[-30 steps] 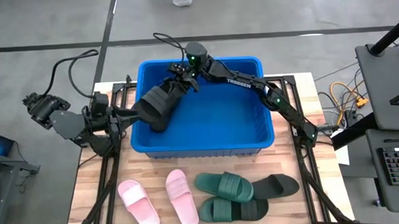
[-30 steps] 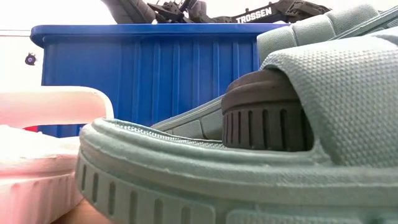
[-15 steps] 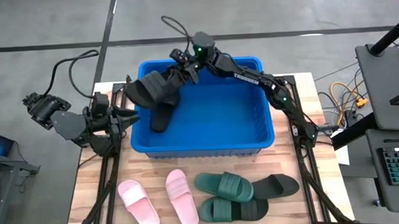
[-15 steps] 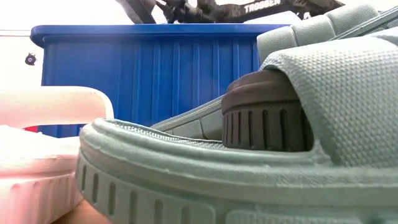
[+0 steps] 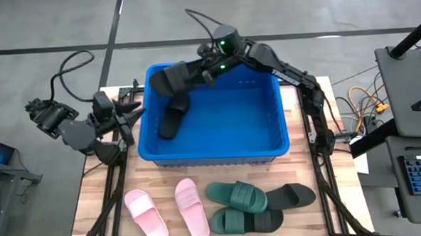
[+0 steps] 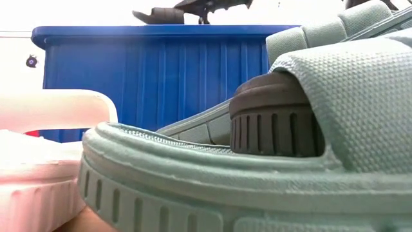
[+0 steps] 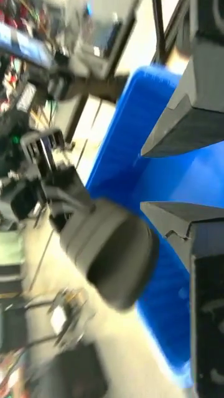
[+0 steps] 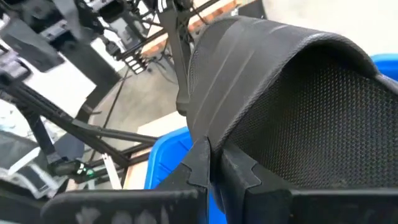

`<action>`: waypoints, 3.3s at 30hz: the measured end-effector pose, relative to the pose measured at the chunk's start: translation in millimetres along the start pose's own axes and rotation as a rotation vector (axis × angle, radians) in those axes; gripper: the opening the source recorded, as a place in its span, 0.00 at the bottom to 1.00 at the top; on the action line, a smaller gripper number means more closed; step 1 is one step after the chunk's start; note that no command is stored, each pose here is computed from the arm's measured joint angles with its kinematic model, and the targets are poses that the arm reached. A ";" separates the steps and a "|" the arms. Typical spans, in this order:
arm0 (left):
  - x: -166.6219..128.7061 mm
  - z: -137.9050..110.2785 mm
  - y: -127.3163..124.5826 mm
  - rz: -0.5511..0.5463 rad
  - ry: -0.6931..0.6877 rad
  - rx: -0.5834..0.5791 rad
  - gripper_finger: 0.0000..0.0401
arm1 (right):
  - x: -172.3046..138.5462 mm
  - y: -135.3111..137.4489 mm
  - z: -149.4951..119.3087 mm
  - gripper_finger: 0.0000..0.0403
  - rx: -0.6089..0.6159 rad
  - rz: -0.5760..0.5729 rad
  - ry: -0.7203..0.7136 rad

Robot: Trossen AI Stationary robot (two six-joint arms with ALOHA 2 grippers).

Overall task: Pick and place slides into bin
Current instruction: Put the black slipper into the blue bin

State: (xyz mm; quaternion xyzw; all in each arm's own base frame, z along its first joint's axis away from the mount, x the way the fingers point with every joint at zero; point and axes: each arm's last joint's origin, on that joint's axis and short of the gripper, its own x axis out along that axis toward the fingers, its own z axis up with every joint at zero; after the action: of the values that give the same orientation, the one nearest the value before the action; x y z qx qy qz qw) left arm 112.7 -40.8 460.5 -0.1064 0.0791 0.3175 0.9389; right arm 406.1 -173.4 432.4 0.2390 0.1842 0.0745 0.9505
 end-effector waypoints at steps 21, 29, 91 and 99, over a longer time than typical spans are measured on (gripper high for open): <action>55.4 -7.1 -33.9 0.445 -0.138 0.181 0.27 | -89.3 58.0 -20.6 0.02 -0.017 -0.324 -0.077; 78.3 15.1 -28.4 0.356 -0.103 0.112 0.27 | -110.3 66.3 -49.4 0.02 -0.008 -0.249 -0.288; 183.7 48.5 -21.3 0.076 -0.274 0.015 0.54 | -124.4 60.7 -117.9 0.02 0.082 -0.119 -0.777; 186.8 50.4 -14.0 0.090 -0.280 -0.046 0.63 | -125.6 58.9 -116.5 0.02 0.087 -0.185 -0.838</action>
State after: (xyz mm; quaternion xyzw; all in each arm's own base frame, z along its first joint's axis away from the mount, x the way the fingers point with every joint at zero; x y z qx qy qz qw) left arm 272.1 69.2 470.9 -0.0789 -0.0555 0.3728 0.9229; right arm 242.3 -101.0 404.9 0.2708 -0.1941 -0.1222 0.9349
